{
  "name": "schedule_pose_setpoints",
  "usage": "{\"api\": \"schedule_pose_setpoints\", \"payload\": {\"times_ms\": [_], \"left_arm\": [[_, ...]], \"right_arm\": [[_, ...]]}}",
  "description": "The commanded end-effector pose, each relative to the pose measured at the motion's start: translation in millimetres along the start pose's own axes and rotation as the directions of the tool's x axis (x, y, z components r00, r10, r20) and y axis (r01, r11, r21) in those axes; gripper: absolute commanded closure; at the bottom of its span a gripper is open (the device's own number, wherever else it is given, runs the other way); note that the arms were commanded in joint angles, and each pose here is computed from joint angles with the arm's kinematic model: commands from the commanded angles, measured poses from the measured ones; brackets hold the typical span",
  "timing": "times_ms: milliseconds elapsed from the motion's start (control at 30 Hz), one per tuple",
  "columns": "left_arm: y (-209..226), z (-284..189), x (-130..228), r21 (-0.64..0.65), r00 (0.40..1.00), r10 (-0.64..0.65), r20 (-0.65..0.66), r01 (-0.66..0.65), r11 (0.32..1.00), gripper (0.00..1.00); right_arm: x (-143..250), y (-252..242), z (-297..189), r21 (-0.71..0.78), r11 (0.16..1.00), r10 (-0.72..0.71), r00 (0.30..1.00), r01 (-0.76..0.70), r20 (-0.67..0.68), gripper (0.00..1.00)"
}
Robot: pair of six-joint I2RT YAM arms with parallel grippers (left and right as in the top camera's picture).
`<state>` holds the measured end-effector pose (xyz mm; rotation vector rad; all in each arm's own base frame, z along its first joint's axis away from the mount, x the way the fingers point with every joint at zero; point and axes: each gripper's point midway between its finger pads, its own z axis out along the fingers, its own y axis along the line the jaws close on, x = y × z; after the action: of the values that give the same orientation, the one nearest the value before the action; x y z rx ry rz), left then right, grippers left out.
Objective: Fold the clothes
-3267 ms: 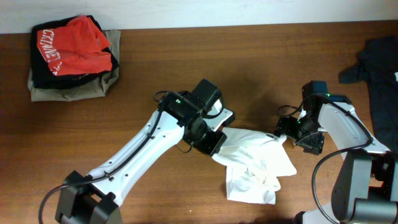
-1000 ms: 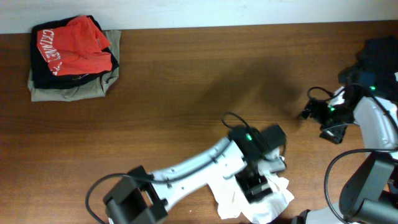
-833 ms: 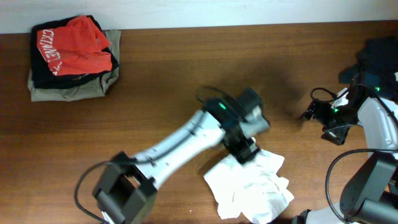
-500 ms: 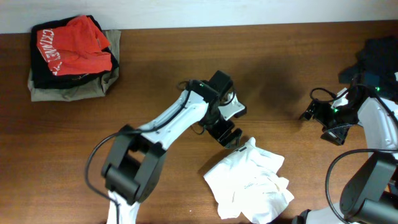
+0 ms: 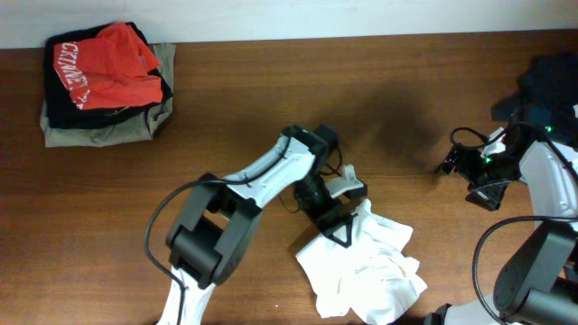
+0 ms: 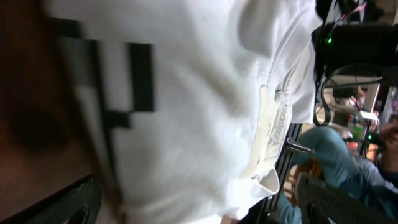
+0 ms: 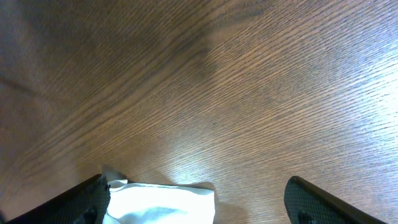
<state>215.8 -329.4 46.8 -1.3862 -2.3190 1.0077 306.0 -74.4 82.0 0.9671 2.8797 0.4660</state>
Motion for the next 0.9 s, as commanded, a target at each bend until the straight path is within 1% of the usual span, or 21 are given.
{"api": "schedule_pose_setpoints", "payload": {"times_ms": [0, 67, 100, 133, 200, 233, 267, 300, 333, 367, 400, 467, 533, 567, 633, 667, 733, 767, 833, 867], "left_arm": [[-9, 31, 4, 0.052, 0.997, 0.035, -0.062, -0.032, 0.998, 0.01], [-11, 43, 7, 0.061, 0.995, 0.040, -0.092, -0.035, 0.998, 0.01], [-11, 48, 8, 0.064, 0.994, 0.042, -0.102, -0.036, 0.997, 0.08], [-12, 50, 8, 0.064, 0.993, 0.048, -0.105, -0.041, 0.997, 0.22], [-12, 51, 5, 0.060, 0.993, 0.061, -0.096, -0.056, 0.997, 0.42], [-10, 52, 2, 0.055, 0.994, 0.068, -0.085, -0.063, 0.996, 0.56], [-8, 51, 0, 0.047, 0.995, 0.057, -0.077, -0.053, 0.997, 0.66], [-3, 50, -3, 0.032, 0.998, 0.023, -0.063, -0.021, 0.999, 0.75], [4, 48, -7, 0.006, 0.999, -0.022, -0.049, 0.023, 1.000, 0.82], [17, 44, -11, -0.047, 0.995, -0.098, -0.025, 0.097, 0.994, 0.92], [31, 39, -15, -0.094, 0.989, -0.145, 0.003, 0.144, 0.985, 0.98], [66, 19, -25, -0.169, 0.970, -0.224, 0.099, 0.238, 0.956, 0.99], [97, -6, -31, -0.180, 0.934, -0.294, 0.205, 0.331, 0.926, 0.99], [120, -28, -31, -0.175, 0.895, -0.347, 0.280, 0.403, 0.898, 0.99], [154, -58, -22, -0.168, 0.827, -0.424, 0.370, 0.508, 0.845, 0.98], [170, -73, -15, -0.161, 0.789, -0.460, 0.407, 0.558, 0.814, 0.96], [202, -107, 7, -0.116, 0.702, -0.525, 0.481, 0.645, 0.755, 0.87], [212, -119, 17, -0.097, 0.669, -0.548, 0.502, 0.673, 0.733, 0.84], [228, -137, 35, -0.061, 0.616, -0.582, 0.531, 0.713, 0.699, 0.76], [232, -142, 41, -0.053, 0.602, -0.591, 0.537, 0.723, 0.688, 0.71]], "right_arm": [[-4, 5, -5, -0.013, 1.000, -0.018, 1.000, 0.018, 0.015, 0.06], [-4, 5, -5, -0.013, 1.000, -0.017, 1.000, 0.017, 0.013, 0.06], [-3, 5, -5, -0.012, 1.000, -0.017, 1.000, 0.017, 0.012, 0.06], [-3, 4, -5, -0.012, 1.000, -0.017, 1.000, 0.017, 0.012, 0.07], [-3, 4, -5, -0.012, 1.000, -0.016, 1.000, 0.016, 0.011, 0.06], [-3, 4, -5, -0.012, 1.000, -0.016, 1.000, 0.016, 0.009, 0.06], [-3, 4, -5, -0.012, 1.000, -0.016, 1.000, 0.016, 0.009, 0.06], [-3, 4, -5, -0.012, 1.000, -0.016, 1.000, 0.016, 0.009, 0.07], [-2, 4, -5, -0.011, 1.000, -0.015, 1.000, 0.015, 0.007, 0.06], [-1, 4, -5, -0.009, 1.000, -0.014, 1.000, 0.014, 0.003, 0.06], [0, 4, -5, -0.008, 1.000, -0.020, 1.000, 0.020, -0.001, 0.06], [2, 3, -5, -0.007, 0.999, -0.032, 0.999, 0.032, -0.010, 0.07], [4, 2, -5, -0.005, 1.000, -0.029, 0.999, 0.029, -0.018, 0.07], [5, 2, -5, -0.004, 1.000, -0.027, 0.999, 0.027, -0.023, 0.07], [6, 2, -5, -0.004, 1.000, -0.026, 0.999, 0.026, -0.027, 0.07], [7, 2, -4, -0.004, 1.000, -0.027, 0.999, 0.027, -0.030, 0.07], [10, 8, -2, -0.006, 0.999, -0.046, 0.998, 0.046, -0.038, 0.07], [13, 14, -1, -0.007, 0.998, -0.066, 0.997, 0.066, -0.044, 0.07], [18, 27, 4, -0.009, 0.993, -0.115, 0.992, 0.114, -0.050, 0.07], [21, 36, 6, -0.018, 0.990, -0.143, 0.988, 0.142, -0.053, 0.07]]}}
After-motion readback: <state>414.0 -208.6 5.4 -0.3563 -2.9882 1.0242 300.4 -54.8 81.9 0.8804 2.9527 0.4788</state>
